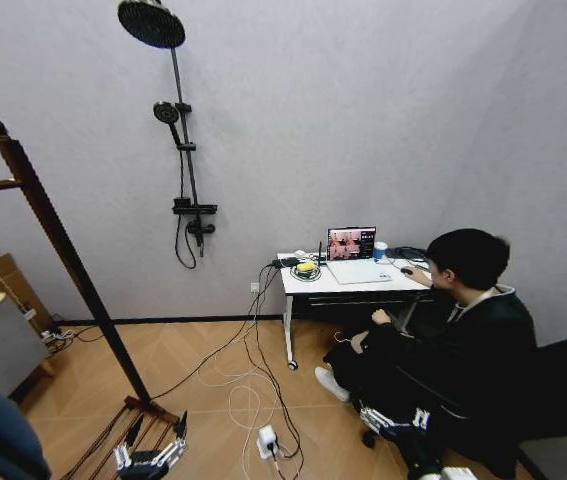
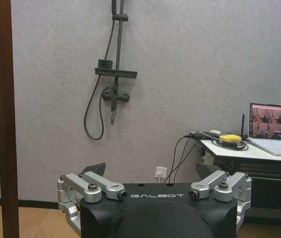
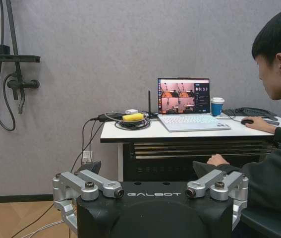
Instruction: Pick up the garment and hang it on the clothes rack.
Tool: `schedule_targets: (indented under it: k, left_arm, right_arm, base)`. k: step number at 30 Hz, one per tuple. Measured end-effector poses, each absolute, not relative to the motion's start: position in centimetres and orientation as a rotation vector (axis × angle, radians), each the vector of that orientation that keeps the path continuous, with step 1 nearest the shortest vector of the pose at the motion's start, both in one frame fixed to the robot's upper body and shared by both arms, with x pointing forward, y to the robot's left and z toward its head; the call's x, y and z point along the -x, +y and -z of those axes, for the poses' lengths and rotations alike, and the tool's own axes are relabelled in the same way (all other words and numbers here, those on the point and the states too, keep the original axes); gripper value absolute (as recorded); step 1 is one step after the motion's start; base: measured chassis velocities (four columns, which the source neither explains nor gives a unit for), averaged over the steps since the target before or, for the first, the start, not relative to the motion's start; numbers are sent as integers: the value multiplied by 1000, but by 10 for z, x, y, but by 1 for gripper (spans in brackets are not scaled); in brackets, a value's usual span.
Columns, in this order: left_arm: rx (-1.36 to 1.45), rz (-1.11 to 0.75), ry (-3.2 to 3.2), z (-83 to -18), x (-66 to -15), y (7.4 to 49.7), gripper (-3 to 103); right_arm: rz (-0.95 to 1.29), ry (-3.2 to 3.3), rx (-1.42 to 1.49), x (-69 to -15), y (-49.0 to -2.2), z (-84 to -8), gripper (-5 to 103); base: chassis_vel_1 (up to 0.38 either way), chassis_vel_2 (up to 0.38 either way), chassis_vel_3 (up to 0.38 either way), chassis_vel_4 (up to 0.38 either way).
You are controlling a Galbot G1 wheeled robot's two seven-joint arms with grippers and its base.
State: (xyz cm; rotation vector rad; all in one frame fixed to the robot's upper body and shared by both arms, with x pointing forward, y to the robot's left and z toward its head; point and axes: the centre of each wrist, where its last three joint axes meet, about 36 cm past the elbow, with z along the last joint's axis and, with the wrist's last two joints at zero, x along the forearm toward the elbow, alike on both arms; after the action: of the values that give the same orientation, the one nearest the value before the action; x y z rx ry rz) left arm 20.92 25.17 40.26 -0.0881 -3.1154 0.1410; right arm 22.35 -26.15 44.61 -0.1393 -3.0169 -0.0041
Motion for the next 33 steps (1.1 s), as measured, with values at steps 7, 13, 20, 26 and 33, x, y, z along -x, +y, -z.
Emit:
schedule_targets:
  k: [7, 13, 20, 26, 33]
  left_arm:
    - [88, -141, -3115, -403, -209, 252, 100]
    - [88, -141, -3115, -403, -209, 252, 100]
    - [88, -141, -3115, -403, -209, 252, 100]
    - [88, -141, -3115, -403, -209, 252, 100]
    - [88, -141, -3115, -403, -209, 252, 100]
  right_arm:
    - [4, -3017, 139, -224, -261, -446, 100]
    - [4, -3017, 139, -224, -261, -446, 100]
    - [4, -3017, 139, -224, -261, -446, 100]
    - [4, -3017, 140, -224, -262, -446, 100]
    - [4, -3017, 140, -224, -262, -446, 100]
  base:
    - [42, -40, -51, 56]
    - [141, -146, -149, 153]
    - [235, -230, -229, 247]
    - [290, -305, -306, 317]
    - [367, -352, -355, 347]
